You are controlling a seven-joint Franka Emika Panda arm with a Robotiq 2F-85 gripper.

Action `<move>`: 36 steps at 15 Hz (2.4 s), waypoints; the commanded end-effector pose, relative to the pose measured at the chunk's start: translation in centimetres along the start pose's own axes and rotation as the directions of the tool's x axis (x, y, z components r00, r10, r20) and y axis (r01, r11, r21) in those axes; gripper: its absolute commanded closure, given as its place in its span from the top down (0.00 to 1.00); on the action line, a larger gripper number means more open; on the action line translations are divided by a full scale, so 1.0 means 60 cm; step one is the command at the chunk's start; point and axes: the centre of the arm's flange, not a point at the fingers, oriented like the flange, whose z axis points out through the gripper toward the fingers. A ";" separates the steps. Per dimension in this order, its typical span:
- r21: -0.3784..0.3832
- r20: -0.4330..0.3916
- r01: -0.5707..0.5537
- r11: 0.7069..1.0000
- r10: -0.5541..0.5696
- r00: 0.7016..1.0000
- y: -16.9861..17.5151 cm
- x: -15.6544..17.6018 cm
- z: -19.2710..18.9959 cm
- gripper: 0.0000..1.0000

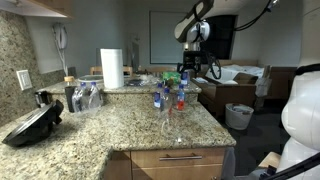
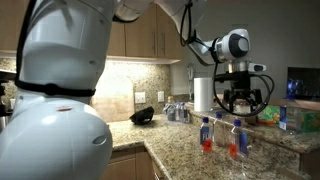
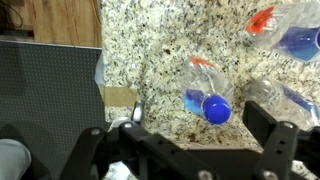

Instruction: Throw the four bottles on the right into the bin on the floor

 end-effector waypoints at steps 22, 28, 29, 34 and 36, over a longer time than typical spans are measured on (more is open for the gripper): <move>-0.058 0.122 0.136 0.989 -0.128 0.984 -0.060 0.082 0.083 0.36; -0.059 0.180 0.122 0.991 -0.110 0.977 -0.047 0.077 0.086 0.14; -0.056 0.185 0.107 0.993 -0.095 0.978 -0.038 0.073 0.080 0.14; -0.019 0.219 -0.042 0.999 0.045 0.975 0.083 0.047 0.044 0.14; 0.020 0.235 -0.143 0.989 0.135 0.963 0.162 0.031 0.035 0.14</move>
